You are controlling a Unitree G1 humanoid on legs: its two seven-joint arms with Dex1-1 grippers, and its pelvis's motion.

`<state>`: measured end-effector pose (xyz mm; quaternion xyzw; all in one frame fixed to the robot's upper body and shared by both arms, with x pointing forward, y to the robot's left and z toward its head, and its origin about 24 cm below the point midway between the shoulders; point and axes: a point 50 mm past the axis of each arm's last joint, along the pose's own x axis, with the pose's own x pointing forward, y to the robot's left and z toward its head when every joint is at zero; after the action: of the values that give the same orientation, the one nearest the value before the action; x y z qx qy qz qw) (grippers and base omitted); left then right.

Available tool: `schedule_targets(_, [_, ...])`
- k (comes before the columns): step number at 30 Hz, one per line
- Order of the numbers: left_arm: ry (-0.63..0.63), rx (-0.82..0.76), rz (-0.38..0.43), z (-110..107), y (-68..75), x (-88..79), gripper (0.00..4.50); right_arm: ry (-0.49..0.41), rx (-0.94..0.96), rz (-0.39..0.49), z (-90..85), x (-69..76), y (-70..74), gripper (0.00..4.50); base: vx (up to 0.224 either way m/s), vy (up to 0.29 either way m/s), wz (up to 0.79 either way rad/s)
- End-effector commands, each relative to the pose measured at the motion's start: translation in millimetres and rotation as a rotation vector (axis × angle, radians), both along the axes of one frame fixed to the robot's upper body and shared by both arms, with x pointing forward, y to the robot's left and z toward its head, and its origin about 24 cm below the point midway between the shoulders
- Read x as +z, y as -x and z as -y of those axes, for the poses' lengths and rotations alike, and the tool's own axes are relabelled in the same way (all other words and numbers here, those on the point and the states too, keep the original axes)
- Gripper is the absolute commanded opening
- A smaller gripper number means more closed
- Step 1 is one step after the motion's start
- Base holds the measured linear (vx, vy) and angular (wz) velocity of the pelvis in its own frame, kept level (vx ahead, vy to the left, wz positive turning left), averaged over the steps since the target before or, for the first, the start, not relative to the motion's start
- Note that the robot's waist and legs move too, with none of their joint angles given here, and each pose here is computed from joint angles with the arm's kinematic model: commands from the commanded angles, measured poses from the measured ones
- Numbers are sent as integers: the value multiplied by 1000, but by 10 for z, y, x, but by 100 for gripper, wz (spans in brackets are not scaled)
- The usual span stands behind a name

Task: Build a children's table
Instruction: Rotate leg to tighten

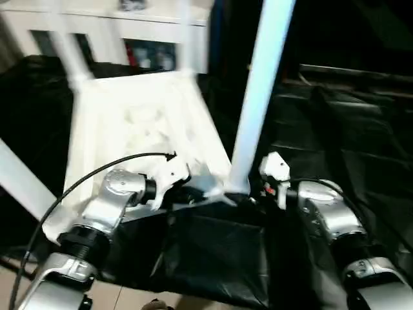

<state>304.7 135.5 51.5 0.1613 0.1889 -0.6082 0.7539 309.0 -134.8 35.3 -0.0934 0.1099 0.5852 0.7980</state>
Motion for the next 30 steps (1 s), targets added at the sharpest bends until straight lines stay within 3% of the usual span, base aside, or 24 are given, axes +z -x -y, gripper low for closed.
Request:
schedule_targets(1, [19, -49, 19, 111, -7, 66, 0, 6, 163, -59, -197, -90, 133, 319, 0, 0, 0])
schedule_targets(7, [4, -87, -1, 52, 12, 73, 0, 5, 208, -68, -222, -67, 133, 279, 0, 0, 0])
schedule_targets(15, [-9, -15, 28, 6, -43, 68, 0, -3, 201, -76, -261, -89, 153, 272, 0, 0, 0])
schedule_targets(17, [2, 148, 82, 35, -163, 74, 0, 10, 14, -45, -321, -162, 63, 272, 0, 0, 0])
schedule_targets(23, [34, 311, 114, 243, -199, 38, 0, -25, -311, -36, -525, -251, -63, 270, 0, 0, 0])
schedule_targets(30, [56, 390, 117, 592, -137, -70, 0, -51, -374, -22, -939, -258, -33, 269, 0, 0, 0])
